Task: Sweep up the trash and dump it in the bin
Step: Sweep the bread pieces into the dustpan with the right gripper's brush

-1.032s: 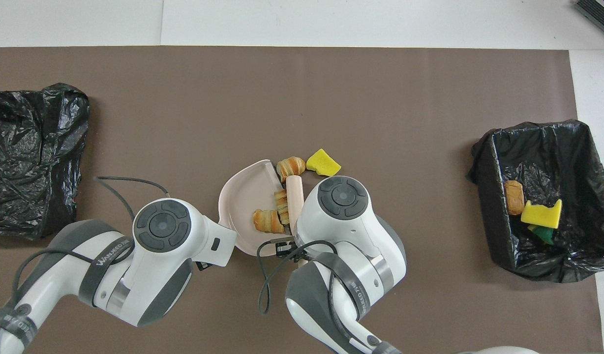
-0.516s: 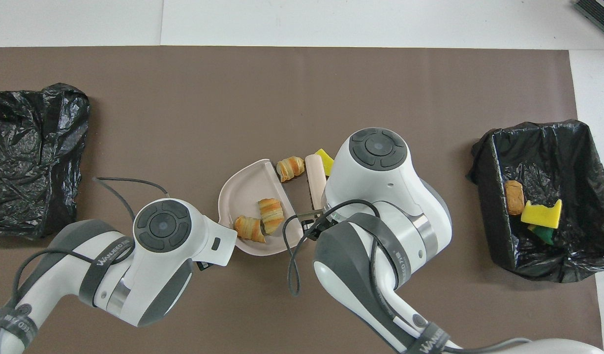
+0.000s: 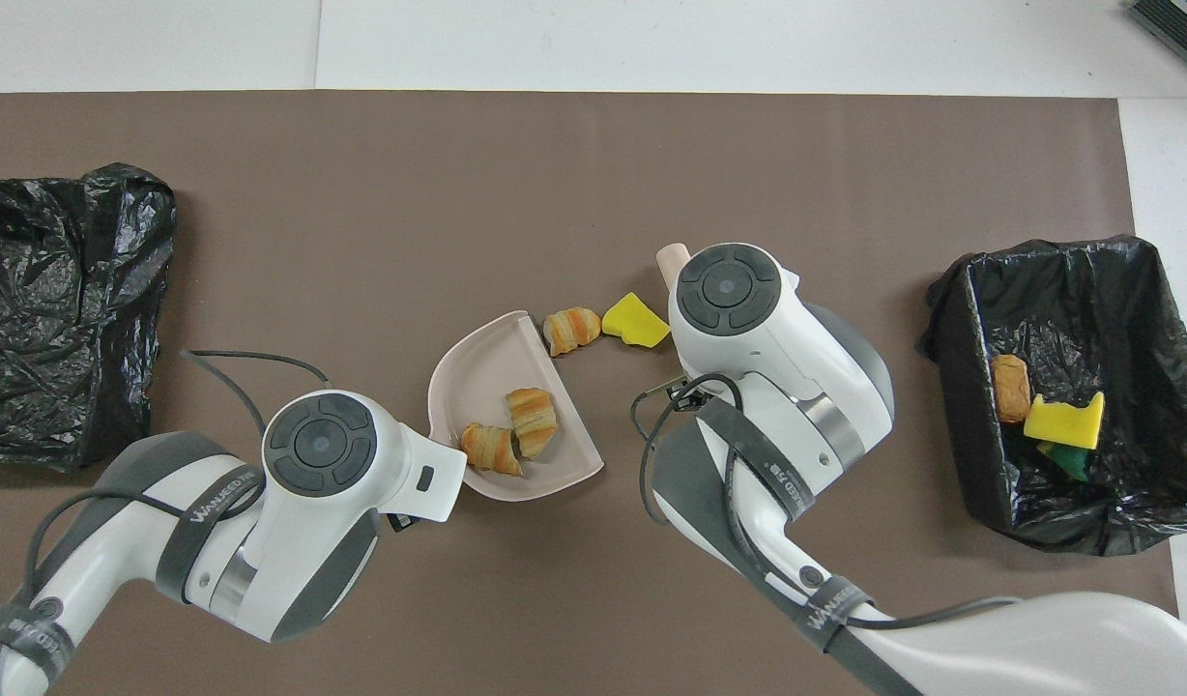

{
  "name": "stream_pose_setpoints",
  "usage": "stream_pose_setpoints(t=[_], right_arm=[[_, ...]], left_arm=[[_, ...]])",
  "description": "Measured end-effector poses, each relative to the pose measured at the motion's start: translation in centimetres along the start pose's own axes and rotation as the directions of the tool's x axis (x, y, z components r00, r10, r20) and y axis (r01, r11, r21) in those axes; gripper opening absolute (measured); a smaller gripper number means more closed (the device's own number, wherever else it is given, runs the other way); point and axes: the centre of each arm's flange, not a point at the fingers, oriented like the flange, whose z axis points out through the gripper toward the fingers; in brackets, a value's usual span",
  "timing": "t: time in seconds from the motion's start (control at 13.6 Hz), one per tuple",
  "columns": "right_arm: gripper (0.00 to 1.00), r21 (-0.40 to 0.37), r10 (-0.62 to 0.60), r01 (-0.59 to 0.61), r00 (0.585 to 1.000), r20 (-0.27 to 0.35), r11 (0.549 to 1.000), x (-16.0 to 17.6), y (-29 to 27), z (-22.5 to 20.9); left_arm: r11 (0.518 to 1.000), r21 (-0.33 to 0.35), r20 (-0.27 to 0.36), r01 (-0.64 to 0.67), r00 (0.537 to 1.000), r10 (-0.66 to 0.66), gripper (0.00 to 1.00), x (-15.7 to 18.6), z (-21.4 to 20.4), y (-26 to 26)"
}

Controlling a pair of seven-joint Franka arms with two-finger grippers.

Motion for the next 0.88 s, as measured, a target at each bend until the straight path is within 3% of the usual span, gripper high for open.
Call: stream_pose_setpoints(t=[0.22, 0.44, 0.66, 0.88], right_arm=[[0.26, 0.022, -0.072, 0.071, 0.997, 0.009, 0.997, 1.4, -2.4, 1.9], [0.26, 0.035, -0.186, 0.186, 0.983, -0.010, 0.982, 0.8, -7.8, 0.7], [0.26, 0.140, -0.278, 0.279, 0.960, -0.027, 0.950, 0.1, -10.6, -0.1], [0.26, 0.254, -0.297, 0.292, 0.955, -0.018, 0.922, -0.4, -11.8, -0.6]], left_arm=[[1.000, -0.003, -0.002, 0.011, 1.000, -0.011, 0.31, 0.0, 0.0, 0.0], [0.997, -0.020, -0.011, 0.078, 0.997, -0.079, 0.31, 0.1, 0.0, 0.1], [0.991, -0.031, -0.014, 0.129, 0.992, -0.129, 0.31, 0.0, 0.1, 0.0], [0.989, -0.034, -0.013, 0.141, 0.990, -0.141, 0.31, 0.0, 0.1, 0.0]])
